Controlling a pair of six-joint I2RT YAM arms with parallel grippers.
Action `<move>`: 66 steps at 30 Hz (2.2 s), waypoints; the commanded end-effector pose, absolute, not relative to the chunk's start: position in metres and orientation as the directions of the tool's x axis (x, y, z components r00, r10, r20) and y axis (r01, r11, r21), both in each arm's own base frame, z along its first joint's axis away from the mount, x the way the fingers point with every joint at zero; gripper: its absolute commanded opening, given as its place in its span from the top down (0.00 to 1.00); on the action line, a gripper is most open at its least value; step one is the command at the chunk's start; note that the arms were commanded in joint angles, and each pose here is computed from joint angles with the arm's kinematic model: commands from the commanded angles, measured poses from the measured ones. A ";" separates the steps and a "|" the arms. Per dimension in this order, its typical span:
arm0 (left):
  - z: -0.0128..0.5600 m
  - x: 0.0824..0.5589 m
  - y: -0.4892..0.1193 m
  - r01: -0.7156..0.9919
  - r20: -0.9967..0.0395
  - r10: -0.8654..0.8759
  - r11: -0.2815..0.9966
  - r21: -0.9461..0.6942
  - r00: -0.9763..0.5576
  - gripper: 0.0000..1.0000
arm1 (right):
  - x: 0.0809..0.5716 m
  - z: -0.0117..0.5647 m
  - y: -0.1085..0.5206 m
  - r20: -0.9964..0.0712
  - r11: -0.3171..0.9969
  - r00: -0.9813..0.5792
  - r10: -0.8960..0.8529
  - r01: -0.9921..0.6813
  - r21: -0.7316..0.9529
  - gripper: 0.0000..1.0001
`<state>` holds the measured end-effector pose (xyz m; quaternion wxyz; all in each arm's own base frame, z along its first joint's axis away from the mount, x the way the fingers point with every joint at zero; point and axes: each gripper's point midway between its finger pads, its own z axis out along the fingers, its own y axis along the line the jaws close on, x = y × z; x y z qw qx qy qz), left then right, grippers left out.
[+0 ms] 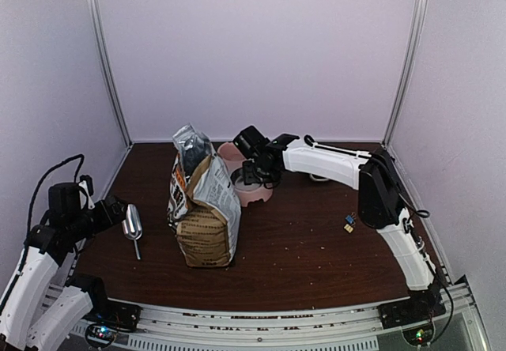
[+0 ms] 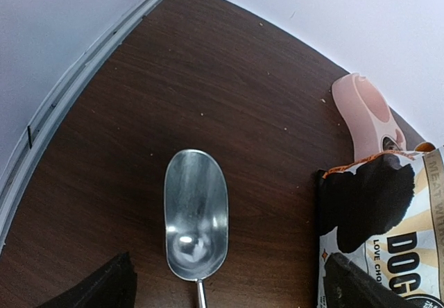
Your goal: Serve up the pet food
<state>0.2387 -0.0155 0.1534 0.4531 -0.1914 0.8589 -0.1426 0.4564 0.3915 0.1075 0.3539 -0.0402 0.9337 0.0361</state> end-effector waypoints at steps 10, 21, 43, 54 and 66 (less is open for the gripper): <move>0.169 0.249 -0.019 -0.155 -0.752 -0.469 0.878 -0.452 -0.464 0.03 | 0.456 0.070 0.356 -0.577 0.995 -0.811 -0.095 -0.051 -0.091 0.39; 0.172 0.248 -0.020 -0.145 -0.755 -0.463 0.881 -0.451 -0.465 0.03 | 0.452 0.066 0.338 -0.567 0.989 -0.817 -0.104 -0.027 -0.142 0.39; 0.173 0.245 -0.017 -0.150 -0.764 -0.454 0.887 -0.437 -0.459 0.03 | 0.377 0.058 0.245 -0.501 0.975 -0.858 -0.116 -0.001 -0.224 0.47; 0.166 0.246 -0.015 -0.180 -0.749 -0.471 0.879 -0.441 -0.465 0.03 | 0.322 0.044 0.222 -0.428 0.988 -0.896 -0.117 -0.059 -0.145 0.50; 0.172 0.248 -0.015 -0.176 -0.754 -0.474 0.878 -0.445 -0.456 0.03 | 0.315 0.128 0.253 -0.559 0.986 -0.814 -0.156 -0.162 -0.039 0.45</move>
